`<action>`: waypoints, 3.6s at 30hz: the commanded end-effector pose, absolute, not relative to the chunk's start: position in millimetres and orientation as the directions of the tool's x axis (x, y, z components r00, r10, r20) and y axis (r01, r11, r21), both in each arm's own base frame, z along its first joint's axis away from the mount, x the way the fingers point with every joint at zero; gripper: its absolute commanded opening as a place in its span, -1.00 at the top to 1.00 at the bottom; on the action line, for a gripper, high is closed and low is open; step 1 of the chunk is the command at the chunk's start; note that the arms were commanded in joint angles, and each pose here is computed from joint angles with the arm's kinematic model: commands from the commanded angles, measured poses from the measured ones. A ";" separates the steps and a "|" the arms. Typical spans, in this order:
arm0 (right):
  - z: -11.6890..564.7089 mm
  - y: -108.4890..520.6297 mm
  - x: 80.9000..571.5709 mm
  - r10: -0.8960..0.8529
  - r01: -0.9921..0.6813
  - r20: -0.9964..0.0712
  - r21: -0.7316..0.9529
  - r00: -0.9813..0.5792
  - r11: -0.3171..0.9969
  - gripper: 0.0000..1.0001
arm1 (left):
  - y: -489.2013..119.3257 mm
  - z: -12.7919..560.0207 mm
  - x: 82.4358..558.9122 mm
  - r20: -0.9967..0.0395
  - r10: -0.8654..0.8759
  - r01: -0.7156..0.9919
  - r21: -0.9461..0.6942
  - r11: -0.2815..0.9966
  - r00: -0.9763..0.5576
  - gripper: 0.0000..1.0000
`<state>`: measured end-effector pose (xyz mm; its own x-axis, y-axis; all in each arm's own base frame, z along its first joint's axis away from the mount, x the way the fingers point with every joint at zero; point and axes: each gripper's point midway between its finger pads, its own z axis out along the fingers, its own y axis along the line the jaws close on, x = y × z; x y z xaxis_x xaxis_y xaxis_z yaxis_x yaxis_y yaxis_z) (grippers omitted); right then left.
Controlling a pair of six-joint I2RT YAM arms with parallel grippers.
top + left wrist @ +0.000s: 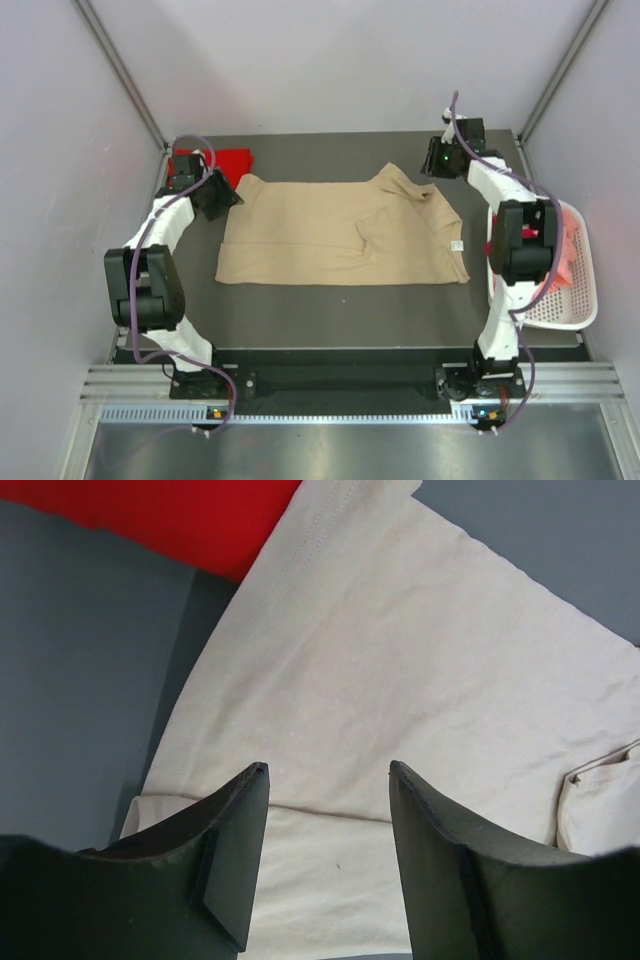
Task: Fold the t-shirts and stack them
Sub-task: Fold the tshirt
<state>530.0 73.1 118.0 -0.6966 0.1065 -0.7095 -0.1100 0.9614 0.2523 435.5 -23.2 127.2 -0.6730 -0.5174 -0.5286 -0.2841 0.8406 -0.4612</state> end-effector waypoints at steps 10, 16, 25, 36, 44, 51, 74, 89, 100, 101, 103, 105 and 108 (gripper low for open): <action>69.2 53.7 559.8 0.198 0.044 -0.618 0.256 -0.761 0.966 0.23 | -26.6 148.2 456.1 -0.573 -0.534 -0.246 -0.504 0.828 -0.622 -0.11; 78.4 57.0 554.6 0.198 0.036 -0.642 0.257 -0.741 0.966 0.25 | -27.5 140.4 458.9 -0.564 -0.532 -0.249 -0.502 0.828 -0.632 -0.11; 99.2 62.8 538.4 0.162 -0.003 -0.683 0.233 -0.712 0.972 0.31 | -28.9 139.5 458.2 -0.561 -0.532 -0.244 -0.508 0.826 -0.634 -0.09; 80.0 81.9 518.2 0.024 -0.063 -0.664 0.107 -0.748 0.992 0.39 | -31.3 145.8 459.2 -0.569 -0.531 -0.234 -0.513 0.826 -0.627 -0.09; 57.1 90.5 491.0 -0.056 -0.112 -0.606 0.054 -0.794 0.992 0.46 | -31.8 144.9 459.6 -0.566 -0.531 -0.233 -0.514 0.825 -0.630 -0.09; 97.3 88.1 495.9 0.014 -0.080 -0.666 0.111 -0.746 0.991 0.36 | -31.0 146.5 456.8 -0.570 -0.528 -0.233 -0.509 0.828 -0.630 -0.08; 57.6 61.1 510.4 0.132 -0.051 -0.570 0.293 -0.811 0.955 0.29 | -26.2 138.1 466.1 -0.574 -0.523 -0.248 -0.489 0.836 -0.630 -0.08; 77.0 57.2 509.0 0.108 -0.069 -0.608 0.261 -0.786 0.963 1.00 | -13.2 152.5 482.2 -0.671 -0.418 -0.182 -0.395 0.900 -0.612 -0.09; 133.1 79.1 494.2 0.044 -0.208 -0.681 0.285 -0.731 0.936 1.00 | -9.4 144.1 544.5 -0.750 -0.135 0.035 -0.206 0.978 -0.647 -0.08; 132.6 80.9 492.3 0.038 -0.216 -0.681 0.284 -0.732 0.934 1.00 | -10.2 143.5 549.0 -0.753 -0.120 0.047 -0.196 0.980 -0.647 -0.08; 136.8 84.7 491.0 0.031 -0.235 -0.688 0.290 -0.725 0.928 1.00 | -9.4 138.9 563.2 -0.760 -0.070 0.063 -0.144 0.988 -0.647 -0.06; 135.3 87.6 487.8 0.031 -0.243 -0.684 0.301 -0.729 0.922 1.00 | -7.8 129.5 572.8 -0.754 -0.046 0.061 -0.113 0.992 -0.656 -0.06; 135.5 93.6 484.3 0.023 -0.263 -0.691 0.305 -0.722 0.916 1.00 | -8.3 118.9 580.7 -0.741 -0.040 0.067 -0.114 0.991 -0.670 -0.06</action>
